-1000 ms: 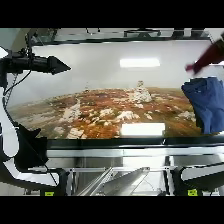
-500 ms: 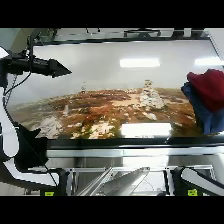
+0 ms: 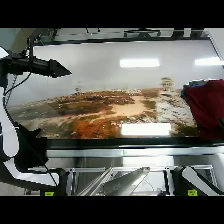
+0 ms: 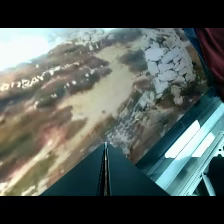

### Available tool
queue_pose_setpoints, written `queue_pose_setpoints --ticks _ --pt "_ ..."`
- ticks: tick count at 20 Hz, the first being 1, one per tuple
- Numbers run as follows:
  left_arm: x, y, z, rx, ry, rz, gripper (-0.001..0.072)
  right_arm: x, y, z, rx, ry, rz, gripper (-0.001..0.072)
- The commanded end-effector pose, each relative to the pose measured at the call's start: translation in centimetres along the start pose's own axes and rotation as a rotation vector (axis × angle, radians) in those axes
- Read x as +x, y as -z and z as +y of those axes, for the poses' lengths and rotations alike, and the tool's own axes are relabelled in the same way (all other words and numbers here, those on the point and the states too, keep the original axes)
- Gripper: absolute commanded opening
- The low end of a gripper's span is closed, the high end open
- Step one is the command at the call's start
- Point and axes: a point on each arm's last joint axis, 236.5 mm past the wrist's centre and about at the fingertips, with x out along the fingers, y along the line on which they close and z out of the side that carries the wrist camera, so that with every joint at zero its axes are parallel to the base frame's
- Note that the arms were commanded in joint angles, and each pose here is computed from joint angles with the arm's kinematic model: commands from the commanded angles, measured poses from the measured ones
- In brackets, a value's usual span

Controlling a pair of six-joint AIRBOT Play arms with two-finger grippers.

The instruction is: Fold the shirts.

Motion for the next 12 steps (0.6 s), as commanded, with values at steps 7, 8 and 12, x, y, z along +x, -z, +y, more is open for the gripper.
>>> queue_pose_setpoints --ticks 7,8,12 --pt "-0.5 -1.0 -0.3 0.018 -0.013 -0.031 0.0003 -12.4 -3.1 9.8 -0.250 -0.377 -0.158 0.0700" --pt "-1.1 -1.6 -0.8 0.016 -0.021 -0.048 0.0003 -14.6 -2.6 12.1 -0.283 -0.466 -0.174 0.0698" --pt "-3.6 -3.7 -3.3 0.032 -0.043 -0.117 0.0002 -19.1 3.3 19.5 -0.478 -0.712 -0.128 0.0020"
